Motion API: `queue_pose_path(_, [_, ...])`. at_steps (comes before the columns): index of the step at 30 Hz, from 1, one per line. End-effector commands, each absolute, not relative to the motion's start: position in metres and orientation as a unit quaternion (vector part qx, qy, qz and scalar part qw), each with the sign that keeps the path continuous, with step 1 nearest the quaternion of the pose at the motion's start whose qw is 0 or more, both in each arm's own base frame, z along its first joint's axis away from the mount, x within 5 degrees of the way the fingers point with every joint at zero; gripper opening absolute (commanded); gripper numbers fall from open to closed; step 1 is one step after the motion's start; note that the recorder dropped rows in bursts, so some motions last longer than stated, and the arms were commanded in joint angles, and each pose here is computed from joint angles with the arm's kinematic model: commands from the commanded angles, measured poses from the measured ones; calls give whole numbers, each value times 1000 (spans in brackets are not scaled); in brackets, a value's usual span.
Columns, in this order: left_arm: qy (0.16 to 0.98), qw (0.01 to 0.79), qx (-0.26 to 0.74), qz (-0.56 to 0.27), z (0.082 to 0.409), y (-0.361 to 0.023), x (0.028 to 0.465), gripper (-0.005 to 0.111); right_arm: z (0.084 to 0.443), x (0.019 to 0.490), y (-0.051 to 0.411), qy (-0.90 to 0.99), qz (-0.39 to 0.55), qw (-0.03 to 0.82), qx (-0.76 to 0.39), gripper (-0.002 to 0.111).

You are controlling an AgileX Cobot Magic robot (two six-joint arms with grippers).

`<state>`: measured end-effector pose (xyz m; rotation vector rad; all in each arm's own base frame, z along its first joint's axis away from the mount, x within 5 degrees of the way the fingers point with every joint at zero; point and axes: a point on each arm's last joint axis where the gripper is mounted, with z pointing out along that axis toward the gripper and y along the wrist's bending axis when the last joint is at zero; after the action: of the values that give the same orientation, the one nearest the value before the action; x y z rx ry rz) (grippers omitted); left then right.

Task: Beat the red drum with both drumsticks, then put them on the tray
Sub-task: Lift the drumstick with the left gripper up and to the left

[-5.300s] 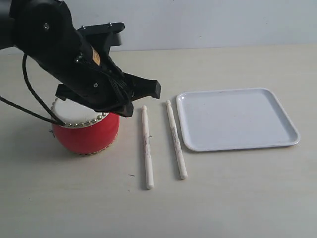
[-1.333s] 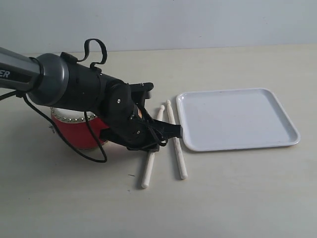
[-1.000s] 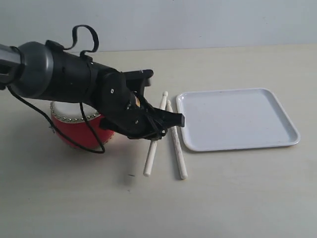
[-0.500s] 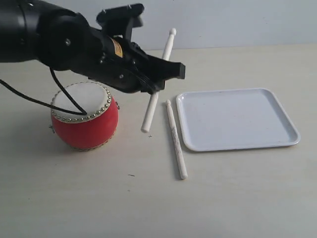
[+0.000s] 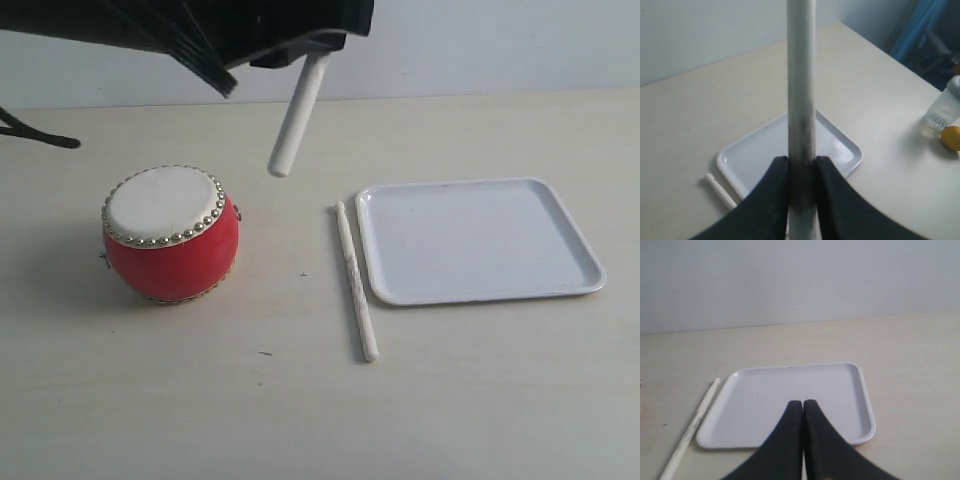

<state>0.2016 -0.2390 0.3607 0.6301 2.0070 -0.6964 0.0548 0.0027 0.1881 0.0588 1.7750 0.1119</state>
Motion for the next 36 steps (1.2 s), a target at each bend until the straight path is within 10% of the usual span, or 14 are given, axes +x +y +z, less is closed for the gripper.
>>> queue_pose_path(1, [794,464,274,-282,382,-226,182,0,187,55,3,774,48,631,26,0])
queue_pose_path(36, [778,502,288,-242,406,-147,127,0,187,55,3,774,48,631,26,0])
